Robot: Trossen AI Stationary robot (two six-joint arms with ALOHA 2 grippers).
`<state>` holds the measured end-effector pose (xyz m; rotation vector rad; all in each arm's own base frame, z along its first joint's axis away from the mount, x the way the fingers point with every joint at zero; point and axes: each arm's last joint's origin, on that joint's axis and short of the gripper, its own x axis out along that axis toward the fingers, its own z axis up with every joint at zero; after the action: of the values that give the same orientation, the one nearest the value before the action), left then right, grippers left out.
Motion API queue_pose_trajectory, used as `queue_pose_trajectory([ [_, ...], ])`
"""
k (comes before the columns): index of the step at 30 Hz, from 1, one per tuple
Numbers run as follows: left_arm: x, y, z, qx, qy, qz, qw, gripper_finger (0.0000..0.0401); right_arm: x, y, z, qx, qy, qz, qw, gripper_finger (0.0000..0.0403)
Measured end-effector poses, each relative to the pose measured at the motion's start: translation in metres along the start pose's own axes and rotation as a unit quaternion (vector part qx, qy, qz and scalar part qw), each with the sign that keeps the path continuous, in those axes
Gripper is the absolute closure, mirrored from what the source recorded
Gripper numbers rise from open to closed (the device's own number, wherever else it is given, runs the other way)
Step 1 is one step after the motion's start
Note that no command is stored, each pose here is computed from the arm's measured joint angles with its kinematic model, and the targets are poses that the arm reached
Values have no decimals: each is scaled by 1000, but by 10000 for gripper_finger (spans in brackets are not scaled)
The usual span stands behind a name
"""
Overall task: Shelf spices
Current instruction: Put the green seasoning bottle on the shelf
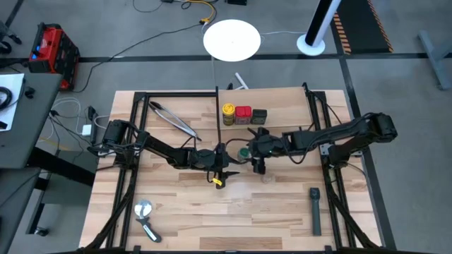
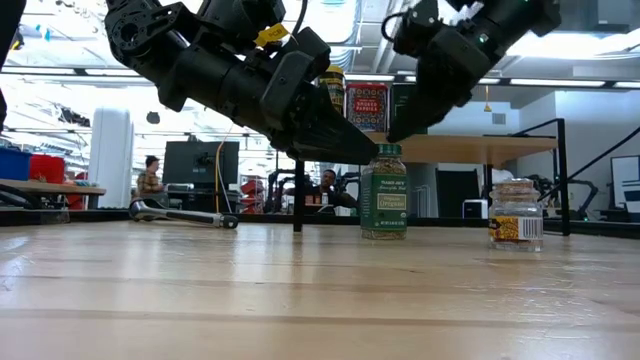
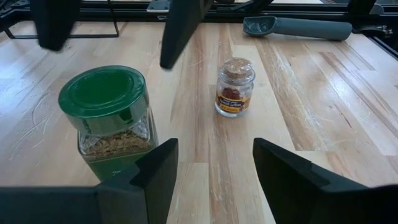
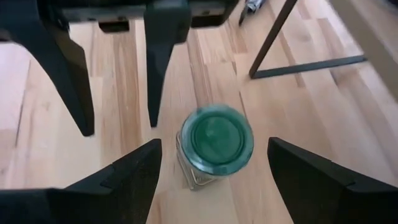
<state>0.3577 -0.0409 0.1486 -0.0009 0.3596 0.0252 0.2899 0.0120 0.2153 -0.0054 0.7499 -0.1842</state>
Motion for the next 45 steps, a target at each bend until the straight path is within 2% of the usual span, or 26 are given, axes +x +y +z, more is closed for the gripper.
queue_pose_trajectory([
  [4, 0, 0, 0, 0, 0, 0, 1000, 200, 3, 0, -7, -1, 5, 0, 1000, 106],
  [12, 0, 0, 0, -1, -1, 0, 1000, 200, 2, 0, -1, -5, -24, 2, 1000, 106],
  [28, 0, 0, 0, -2, -1, 2, 1000, 200, 3, 1, 1, -37, -36, 3, 999, 106],
  [38, 0, 0, 0, -2, -1, 2, 1000, 200, 36, 7, -11, -53, -2, -1, 999, 106],
  [45, 0, 0, 0, 0, 0, 2, 1000, 200, 38, 8, -11, -52, -7, 3, 999, 111],
])
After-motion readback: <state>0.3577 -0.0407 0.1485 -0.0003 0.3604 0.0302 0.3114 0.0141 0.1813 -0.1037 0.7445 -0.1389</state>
